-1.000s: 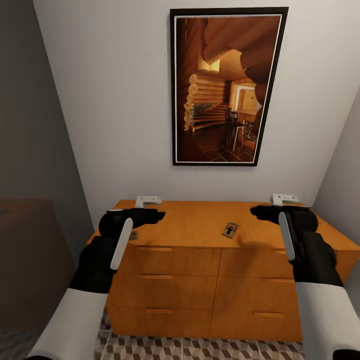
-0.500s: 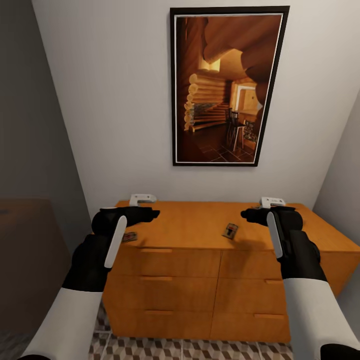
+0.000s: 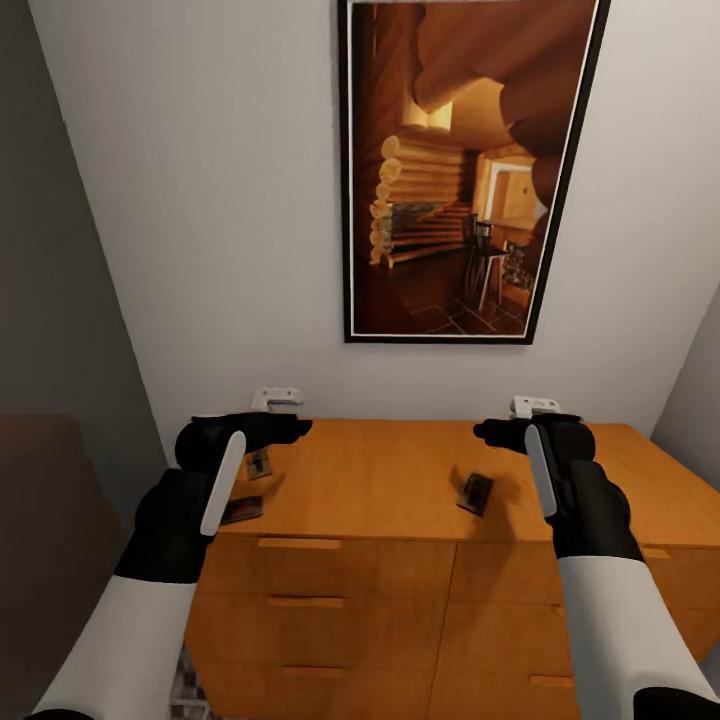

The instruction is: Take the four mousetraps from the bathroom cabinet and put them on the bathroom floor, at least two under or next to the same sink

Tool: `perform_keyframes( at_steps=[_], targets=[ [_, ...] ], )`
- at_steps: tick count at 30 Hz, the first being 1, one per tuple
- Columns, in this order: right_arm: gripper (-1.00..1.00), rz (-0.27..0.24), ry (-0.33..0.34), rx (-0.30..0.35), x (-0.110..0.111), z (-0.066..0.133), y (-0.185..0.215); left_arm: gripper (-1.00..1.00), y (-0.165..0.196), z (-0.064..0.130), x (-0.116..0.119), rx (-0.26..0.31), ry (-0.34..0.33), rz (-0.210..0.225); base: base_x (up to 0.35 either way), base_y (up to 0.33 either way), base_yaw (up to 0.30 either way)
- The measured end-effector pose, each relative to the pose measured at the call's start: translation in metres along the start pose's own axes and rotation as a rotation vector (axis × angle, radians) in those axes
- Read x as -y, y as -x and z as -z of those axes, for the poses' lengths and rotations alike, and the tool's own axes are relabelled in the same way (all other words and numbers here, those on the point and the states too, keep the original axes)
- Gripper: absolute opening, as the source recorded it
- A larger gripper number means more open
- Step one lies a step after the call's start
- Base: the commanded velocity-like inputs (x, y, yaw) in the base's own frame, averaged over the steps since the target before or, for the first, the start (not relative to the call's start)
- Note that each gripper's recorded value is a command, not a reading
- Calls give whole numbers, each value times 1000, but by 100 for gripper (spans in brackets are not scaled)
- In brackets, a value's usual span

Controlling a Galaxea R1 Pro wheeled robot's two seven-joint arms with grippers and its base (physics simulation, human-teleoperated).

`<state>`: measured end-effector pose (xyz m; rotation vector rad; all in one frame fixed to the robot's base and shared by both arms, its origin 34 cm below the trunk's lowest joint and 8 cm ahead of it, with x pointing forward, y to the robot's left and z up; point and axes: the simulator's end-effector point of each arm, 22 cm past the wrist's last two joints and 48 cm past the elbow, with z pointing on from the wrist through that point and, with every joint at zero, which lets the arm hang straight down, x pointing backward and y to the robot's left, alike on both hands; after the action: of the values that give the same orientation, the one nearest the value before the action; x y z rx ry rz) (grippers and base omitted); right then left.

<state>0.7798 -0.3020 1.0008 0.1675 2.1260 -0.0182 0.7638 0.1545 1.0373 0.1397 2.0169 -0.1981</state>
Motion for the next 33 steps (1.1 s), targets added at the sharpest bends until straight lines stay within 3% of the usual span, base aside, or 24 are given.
perform_keyframes(
  at_steps=[15,33],
  targets=[
    [100,29,12,1,-10,0,1,100,-1,-1,-2,-3,2,0,294,0,0],
    [100,31,20,0,-13,0,0,100,-10,-6,1,-25,-10,5,43,0,0]
  ],
)
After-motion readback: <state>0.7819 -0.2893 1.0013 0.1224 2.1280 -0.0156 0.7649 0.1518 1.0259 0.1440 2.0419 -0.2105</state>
